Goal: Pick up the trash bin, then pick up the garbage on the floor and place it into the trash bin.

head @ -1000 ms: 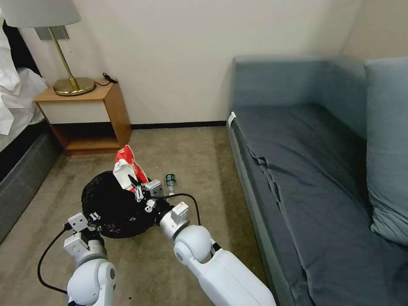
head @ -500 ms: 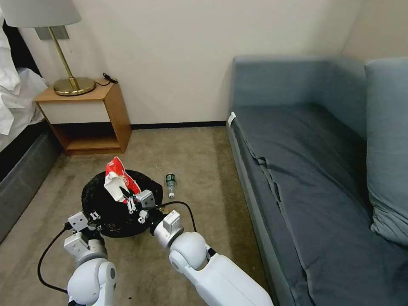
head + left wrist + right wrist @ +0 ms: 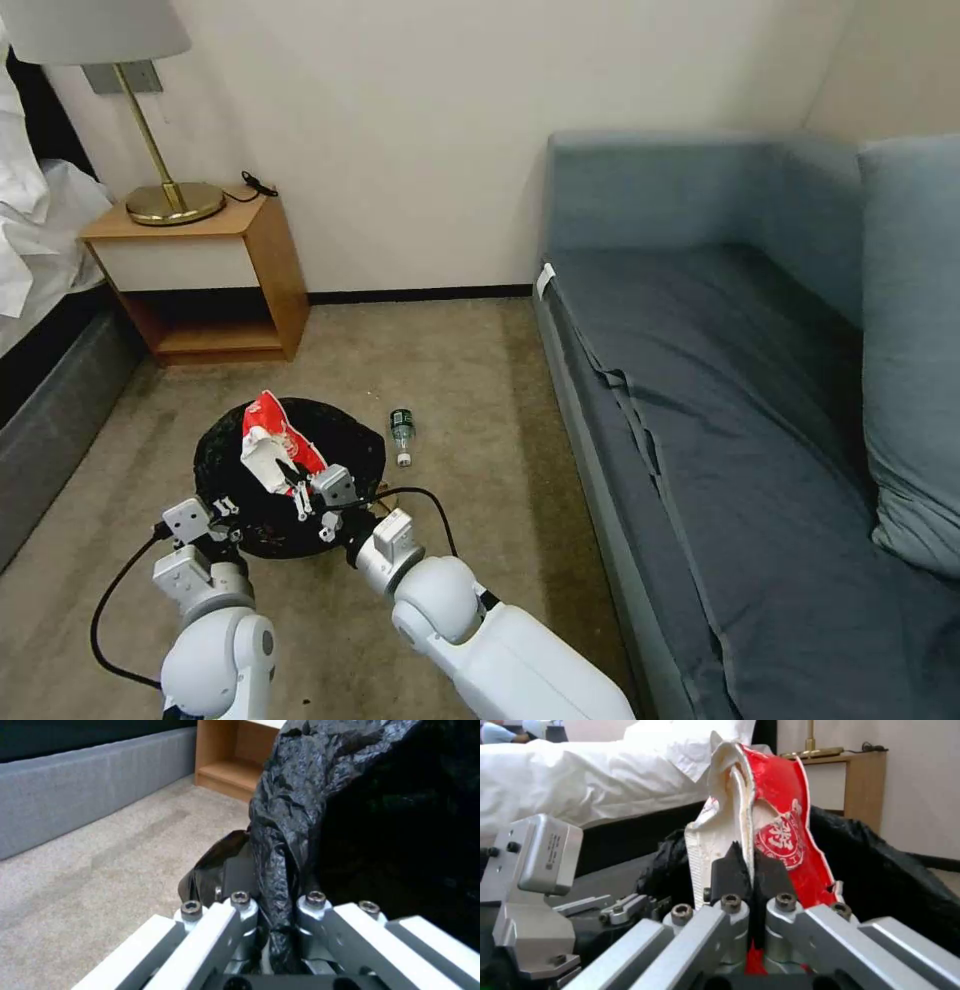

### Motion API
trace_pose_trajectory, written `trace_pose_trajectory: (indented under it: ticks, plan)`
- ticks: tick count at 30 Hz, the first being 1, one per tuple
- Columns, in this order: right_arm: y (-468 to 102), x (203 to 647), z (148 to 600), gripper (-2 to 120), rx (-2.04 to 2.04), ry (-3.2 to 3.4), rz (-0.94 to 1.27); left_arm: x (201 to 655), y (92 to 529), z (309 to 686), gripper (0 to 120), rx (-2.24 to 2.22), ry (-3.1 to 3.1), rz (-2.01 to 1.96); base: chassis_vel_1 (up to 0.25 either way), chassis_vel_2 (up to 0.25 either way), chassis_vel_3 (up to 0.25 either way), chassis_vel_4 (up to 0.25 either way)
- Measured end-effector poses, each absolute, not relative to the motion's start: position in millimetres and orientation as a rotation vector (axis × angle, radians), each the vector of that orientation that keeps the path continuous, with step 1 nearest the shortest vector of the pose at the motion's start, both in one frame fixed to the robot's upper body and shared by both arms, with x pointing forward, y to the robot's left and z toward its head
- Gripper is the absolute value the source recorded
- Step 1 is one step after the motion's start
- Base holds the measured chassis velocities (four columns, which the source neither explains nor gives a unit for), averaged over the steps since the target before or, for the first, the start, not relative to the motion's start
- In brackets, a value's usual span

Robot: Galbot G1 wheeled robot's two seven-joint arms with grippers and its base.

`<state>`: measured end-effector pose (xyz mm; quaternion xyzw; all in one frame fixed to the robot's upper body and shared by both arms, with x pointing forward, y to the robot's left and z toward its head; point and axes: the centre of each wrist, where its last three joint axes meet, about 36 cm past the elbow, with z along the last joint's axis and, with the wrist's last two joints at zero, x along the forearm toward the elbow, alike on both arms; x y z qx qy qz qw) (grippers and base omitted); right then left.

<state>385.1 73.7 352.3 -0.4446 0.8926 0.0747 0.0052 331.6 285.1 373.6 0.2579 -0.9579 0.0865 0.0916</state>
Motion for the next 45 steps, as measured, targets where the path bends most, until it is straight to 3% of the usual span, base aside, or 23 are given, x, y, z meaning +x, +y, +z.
trace_pose_trajectory:
  ticks: [29,45]
  plan:
    - [79,377,343,0,-1.398,2.805,0.210,328,285,377,4,0.771,-2.853,0.252,0.000,0.000,0.000,0.000]
    - [78,376,341,56,-1.395,2.817,0.212,330,285,378,4,0.769,-2.856,0.257,0.000,0.000,0.000,0.000]
